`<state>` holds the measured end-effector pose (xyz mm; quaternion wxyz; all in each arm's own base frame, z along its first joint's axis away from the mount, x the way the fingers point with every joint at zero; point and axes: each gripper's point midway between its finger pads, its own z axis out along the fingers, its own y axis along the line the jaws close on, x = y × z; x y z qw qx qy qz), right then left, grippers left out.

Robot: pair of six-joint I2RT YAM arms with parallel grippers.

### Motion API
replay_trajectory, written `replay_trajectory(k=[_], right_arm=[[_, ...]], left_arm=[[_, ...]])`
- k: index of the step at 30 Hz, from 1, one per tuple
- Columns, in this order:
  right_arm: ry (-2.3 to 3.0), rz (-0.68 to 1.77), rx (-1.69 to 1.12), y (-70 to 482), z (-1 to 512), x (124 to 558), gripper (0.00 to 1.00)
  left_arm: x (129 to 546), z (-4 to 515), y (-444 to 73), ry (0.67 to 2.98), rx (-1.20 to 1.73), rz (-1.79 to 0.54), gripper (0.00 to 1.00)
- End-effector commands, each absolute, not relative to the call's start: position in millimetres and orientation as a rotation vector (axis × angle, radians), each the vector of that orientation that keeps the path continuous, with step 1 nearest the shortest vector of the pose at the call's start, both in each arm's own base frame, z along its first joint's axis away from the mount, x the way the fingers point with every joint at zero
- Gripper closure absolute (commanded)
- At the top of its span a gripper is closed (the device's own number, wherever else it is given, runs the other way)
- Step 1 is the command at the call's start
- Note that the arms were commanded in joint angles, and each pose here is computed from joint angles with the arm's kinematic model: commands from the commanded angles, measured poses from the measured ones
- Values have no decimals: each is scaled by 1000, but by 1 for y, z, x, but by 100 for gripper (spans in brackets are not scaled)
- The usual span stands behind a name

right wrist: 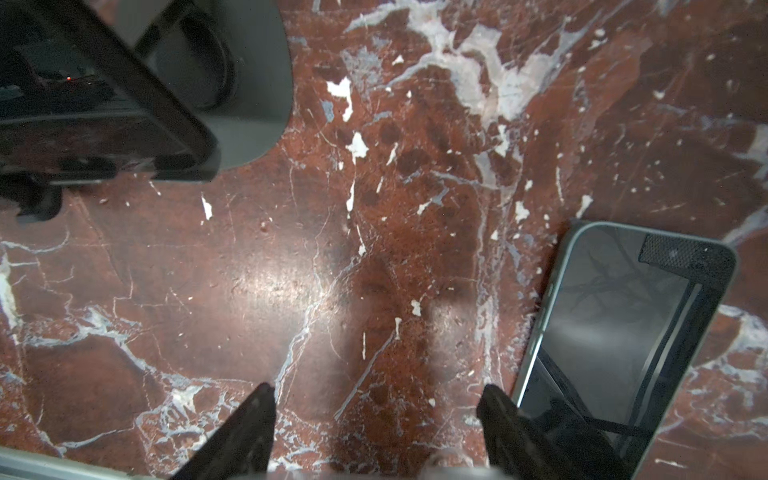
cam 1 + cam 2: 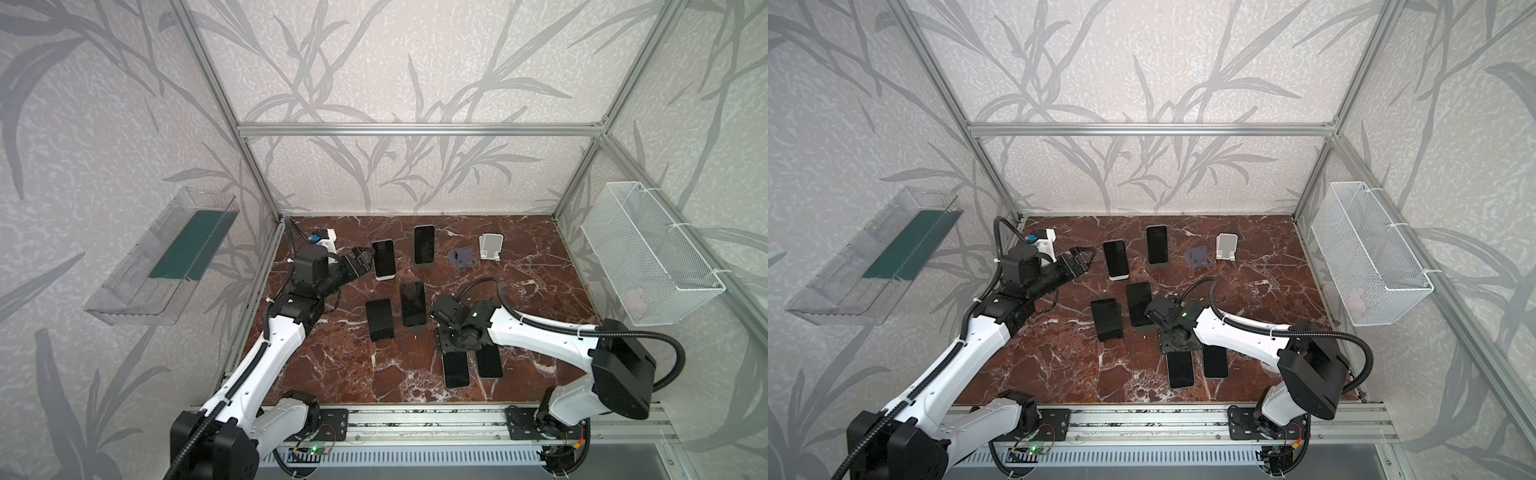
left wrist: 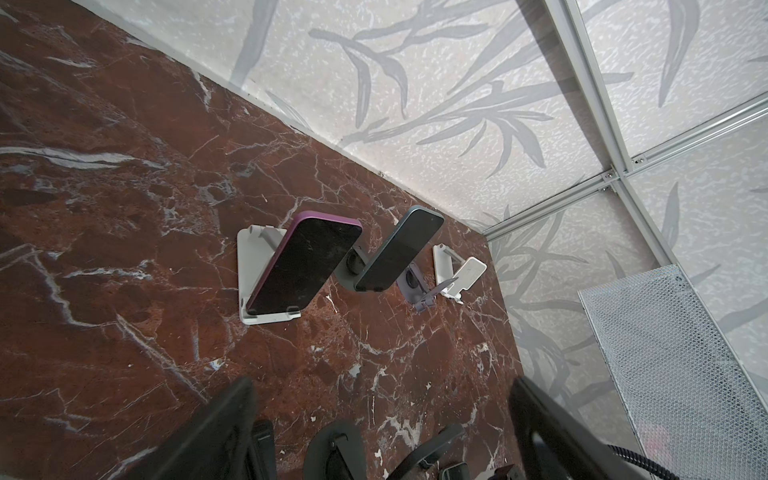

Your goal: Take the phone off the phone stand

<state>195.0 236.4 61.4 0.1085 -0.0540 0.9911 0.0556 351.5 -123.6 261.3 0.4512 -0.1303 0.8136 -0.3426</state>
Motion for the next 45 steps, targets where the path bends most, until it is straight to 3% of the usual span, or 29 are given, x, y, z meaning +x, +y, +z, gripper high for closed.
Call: replay_trajectory(k=[1,19,32,45], right_arm=[[2925,174,-159,242,51,205,37],[2947,72,-131,233,12,249,33],[2963,-102,-90,210,-6,248,23],[2993,-140,-78,201,-18,224,23]], left_arm=[[353,262,-123,2008,-329,-855,5],[360,250,-130,2039,-332,-910,7],[360,250,-129,2038,-327,-900,8],[359,250,-129,2038,-327,-892,8]])
